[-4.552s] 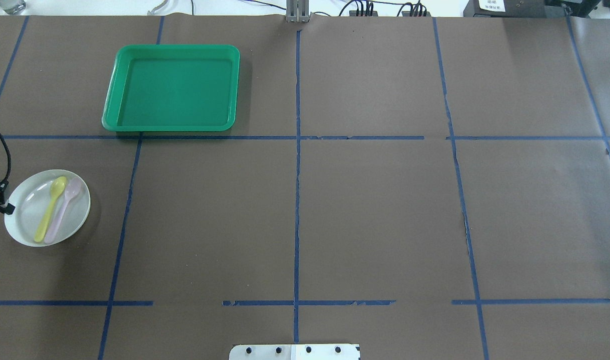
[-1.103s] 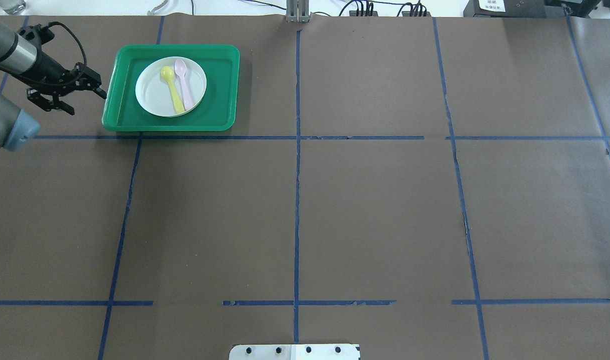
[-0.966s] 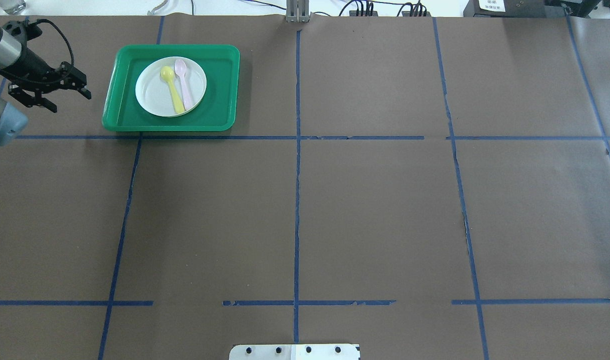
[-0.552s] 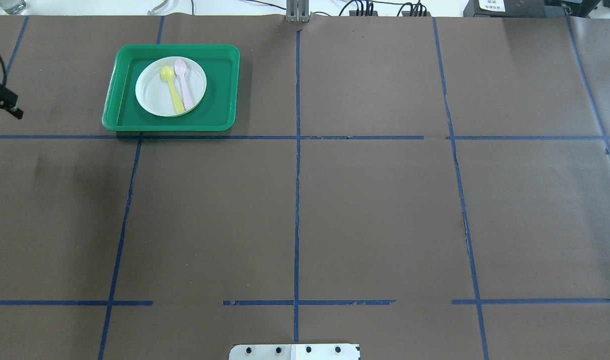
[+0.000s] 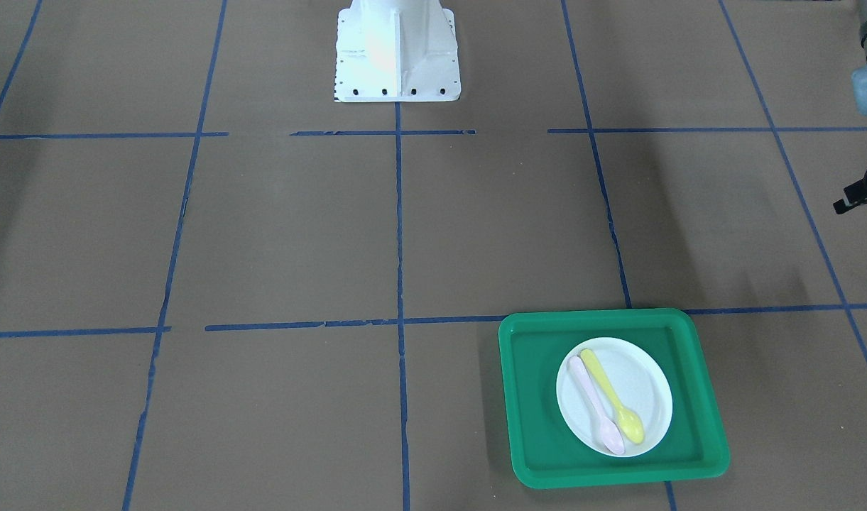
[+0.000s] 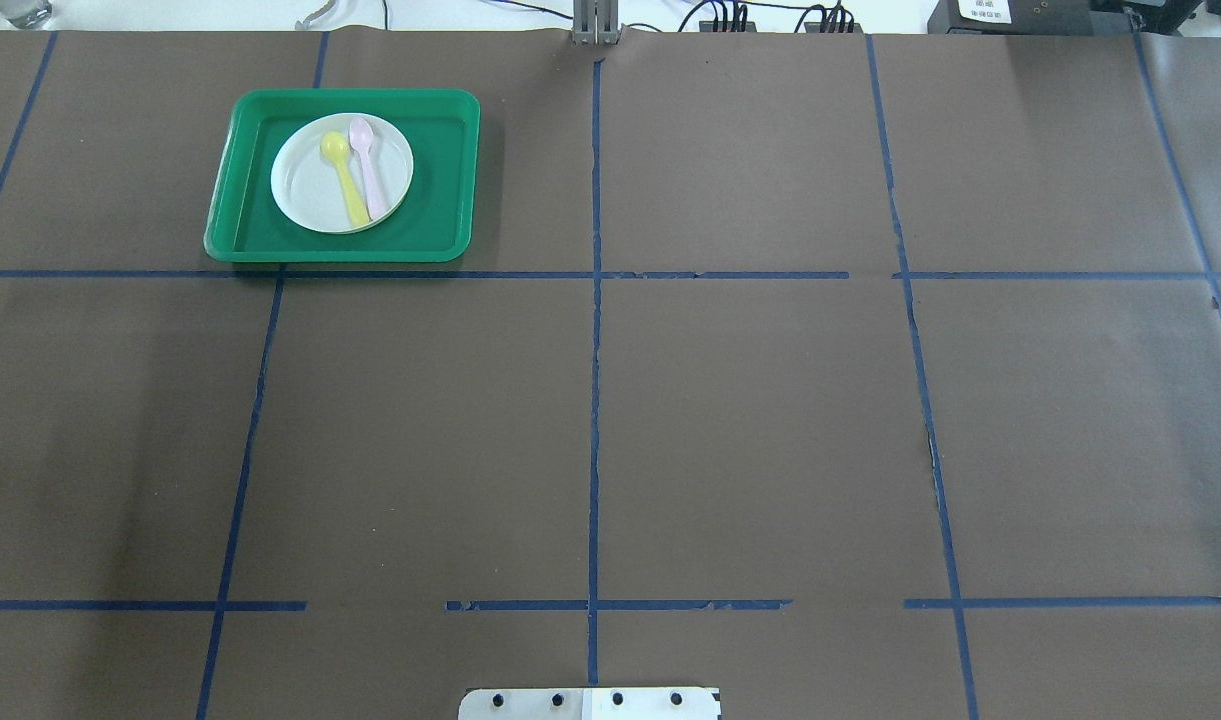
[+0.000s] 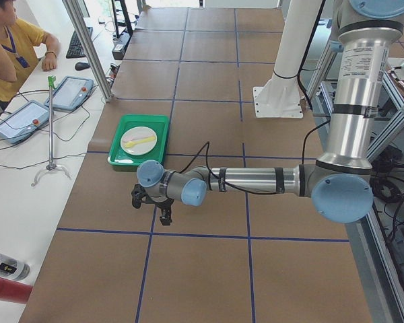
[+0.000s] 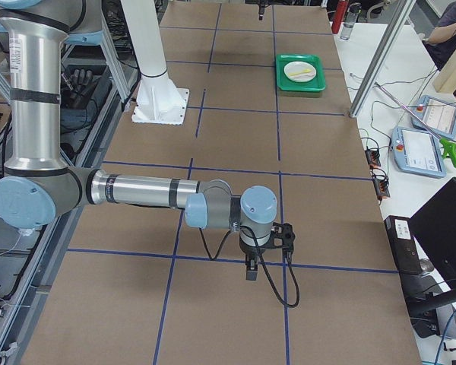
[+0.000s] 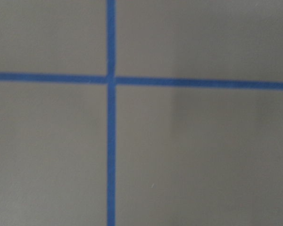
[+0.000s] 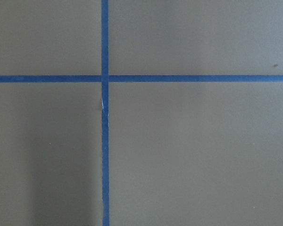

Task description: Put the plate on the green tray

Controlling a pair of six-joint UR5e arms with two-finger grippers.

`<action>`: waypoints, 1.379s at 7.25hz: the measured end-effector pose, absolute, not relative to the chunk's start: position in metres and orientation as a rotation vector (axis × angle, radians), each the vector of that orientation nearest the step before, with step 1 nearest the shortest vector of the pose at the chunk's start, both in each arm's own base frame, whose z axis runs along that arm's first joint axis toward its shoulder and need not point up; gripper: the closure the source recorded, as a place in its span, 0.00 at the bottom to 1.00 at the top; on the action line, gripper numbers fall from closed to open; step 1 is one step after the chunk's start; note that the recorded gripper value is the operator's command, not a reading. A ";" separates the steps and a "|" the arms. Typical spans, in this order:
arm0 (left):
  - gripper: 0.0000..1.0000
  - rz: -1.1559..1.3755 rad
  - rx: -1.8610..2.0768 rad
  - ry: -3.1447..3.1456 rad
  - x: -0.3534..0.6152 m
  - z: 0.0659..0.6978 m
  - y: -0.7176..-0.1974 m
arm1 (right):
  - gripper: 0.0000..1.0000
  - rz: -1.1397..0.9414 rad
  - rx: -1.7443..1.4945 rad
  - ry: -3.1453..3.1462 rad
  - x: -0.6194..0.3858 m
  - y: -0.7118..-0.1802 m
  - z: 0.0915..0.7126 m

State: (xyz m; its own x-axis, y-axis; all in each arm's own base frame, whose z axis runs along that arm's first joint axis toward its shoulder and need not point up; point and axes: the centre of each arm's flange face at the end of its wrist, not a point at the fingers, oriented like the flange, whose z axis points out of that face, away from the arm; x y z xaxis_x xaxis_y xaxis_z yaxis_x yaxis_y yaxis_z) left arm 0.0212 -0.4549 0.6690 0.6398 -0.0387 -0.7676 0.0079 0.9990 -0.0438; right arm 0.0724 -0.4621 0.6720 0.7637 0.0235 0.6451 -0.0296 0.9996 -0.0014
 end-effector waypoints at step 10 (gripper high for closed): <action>0.00 -0.011 -0.044 0.869 -0.010 0.681 -0.389 | 0.00 0.029 0.009 -0.701 0.072 -0.462 0.672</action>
State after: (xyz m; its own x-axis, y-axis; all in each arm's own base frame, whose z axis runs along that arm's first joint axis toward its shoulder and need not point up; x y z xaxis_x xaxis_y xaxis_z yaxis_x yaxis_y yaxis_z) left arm -0.0101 -0.3890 0.6812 0.6456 -0.0278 -0.7632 -0.0081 0.9990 -0.0432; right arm 0.0724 -0.4621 0.6720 0.7637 0.0238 0.6451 -0.0299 0.9996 -0.0016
